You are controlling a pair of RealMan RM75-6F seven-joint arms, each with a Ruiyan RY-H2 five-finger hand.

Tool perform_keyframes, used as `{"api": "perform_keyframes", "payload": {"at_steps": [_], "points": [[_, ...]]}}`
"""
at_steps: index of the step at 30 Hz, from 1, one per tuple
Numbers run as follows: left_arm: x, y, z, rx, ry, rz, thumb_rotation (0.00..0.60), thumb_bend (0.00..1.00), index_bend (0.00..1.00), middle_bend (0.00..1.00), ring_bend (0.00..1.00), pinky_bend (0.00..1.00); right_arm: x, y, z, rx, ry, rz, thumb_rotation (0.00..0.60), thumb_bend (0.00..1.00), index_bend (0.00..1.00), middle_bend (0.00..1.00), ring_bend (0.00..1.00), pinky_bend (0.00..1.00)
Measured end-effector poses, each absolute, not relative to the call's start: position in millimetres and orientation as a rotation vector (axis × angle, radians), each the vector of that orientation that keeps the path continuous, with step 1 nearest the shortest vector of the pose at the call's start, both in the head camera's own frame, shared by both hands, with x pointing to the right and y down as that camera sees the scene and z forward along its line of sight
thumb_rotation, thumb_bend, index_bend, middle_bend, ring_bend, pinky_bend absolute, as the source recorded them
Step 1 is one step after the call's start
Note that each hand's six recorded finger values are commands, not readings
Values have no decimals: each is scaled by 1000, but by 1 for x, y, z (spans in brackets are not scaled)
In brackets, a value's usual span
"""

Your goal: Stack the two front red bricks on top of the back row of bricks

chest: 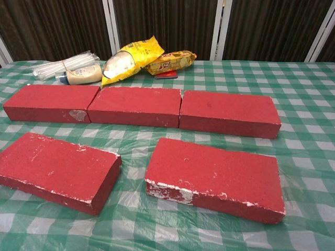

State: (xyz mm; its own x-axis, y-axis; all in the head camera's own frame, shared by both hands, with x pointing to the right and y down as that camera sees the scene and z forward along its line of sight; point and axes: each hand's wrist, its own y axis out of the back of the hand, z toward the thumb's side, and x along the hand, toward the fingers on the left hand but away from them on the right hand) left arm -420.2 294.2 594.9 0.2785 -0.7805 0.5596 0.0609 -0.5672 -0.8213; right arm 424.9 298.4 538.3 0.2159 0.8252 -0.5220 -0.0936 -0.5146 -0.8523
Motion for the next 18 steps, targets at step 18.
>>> {"api": "perform_keyframes", "payload": {"at_steps": [18], "points": [[-339,230,633,-2317,247,-1234,600,335,0,0,0,0,416,303,551,-1682,-628,1434,600,173,0,0,0,0]]}}
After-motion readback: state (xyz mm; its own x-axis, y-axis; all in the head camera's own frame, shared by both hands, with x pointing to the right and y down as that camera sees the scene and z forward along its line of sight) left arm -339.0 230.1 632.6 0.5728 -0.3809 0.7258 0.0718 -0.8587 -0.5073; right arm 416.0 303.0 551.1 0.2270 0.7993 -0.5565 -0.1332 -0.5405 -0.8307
